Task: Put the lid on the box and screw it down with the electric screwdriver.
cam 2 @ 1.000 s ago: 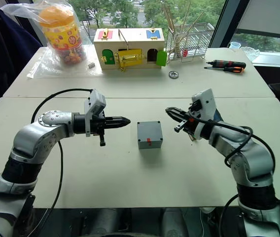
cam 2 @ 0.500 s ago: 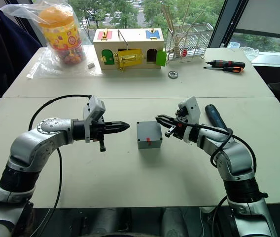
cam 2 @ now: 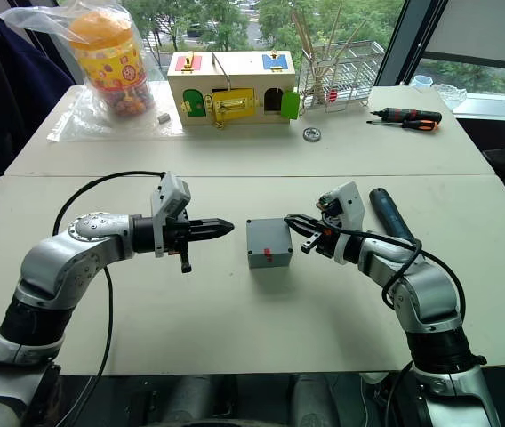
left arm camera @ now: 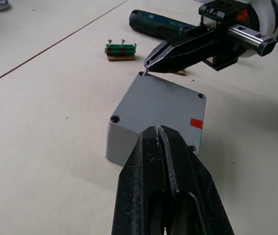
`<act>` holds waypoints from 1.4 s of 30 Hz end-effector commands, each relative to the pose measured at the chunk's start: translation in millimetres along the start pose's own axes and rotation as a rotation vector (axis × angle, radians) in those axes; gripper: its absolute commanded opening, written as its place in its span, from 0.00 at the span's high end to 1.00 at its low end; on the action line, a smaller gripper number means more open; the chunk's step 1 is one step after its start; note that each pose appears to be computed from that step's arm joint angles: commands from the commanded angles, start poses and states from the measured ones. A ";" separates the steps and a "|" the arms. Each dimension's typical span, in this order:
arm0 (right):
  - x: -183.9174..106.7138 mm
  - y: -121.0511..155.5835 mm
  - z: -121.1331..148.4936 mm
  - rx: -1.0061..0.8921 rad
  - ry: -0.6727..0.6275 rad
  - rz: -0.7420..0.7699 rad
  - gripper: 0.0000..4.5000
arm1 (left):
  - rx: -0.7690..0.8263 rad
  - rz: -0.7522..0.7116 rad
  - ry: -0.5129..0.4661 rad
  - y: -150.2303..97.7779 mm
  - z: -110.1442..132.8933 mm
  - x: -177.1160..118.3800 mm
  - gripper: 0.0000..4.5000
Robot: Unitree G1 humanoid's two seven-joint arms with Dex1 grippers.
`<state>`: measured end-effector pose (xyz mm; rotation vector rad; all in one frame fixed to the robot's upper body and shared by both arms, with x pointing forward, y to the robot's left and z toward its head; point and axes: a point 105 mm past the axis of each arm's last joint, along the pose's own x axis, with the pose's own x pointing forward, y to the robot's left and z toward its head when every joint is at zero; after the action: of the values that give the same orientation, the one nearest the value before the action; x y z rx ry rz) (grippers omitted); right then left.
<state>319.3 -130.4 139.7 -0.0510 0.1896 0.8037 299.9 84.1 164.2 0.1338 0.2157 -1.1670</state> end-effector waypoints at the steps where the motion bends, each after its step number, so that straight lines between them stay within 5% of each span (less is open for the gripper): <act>1: -1.1 -2.5 8.4 -0.030 -0.033 -0.015 0.98 | 0.046 -0.015 -0.024 -2.8 9.4 0.6 1.00; 10: 4.8 -0.3 7.9 -0.047 -0.006 0.019 0.98 | 0.047 -0.008 -0.023 -2.9 5.4 1.9 1.00; 14: 4.5 0.2 10.6 -0.060 0.002 0.033 0.69 | 0.044 -0.007 -0.027 -4.0 4.4 2.8 1.00; 19: -2.2 -4.2 21.8 -0.076 -0.009 0.018 0.17 | 0.044 -0.009 -0.033 -6.0 3.8 4.7 1.00; 25: -48.6 -39.6 53.4 -0.086 0.015 -0.137 0.17 | 0.074 -0.046 -0.055 -12.3 11.9 5.0 1.00; 29: -90.4 -75.1 69.8 -0.097 0.154 -0.270 0.00 | 0.126 -0.139 -0.059 -27.1 21.9 5.0 1.00; 35: -150.2 -106.1 29.4 0.081 0.570 -0.327 0.00 | 0.234 -0.315 0.001 -57.7 20.8 4.6 1.00; 42: -161.7 -112.9 -0.2 0.184 0.730 -0.204 0.00 | 0.249 -0.358 -0.023 -75.6 20.8 17.7 1.00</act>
<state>288.6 -320.8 163.5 -0.1712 0.9313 0.5162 245.2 41.1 173.1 0.2886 0.1274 -1.5372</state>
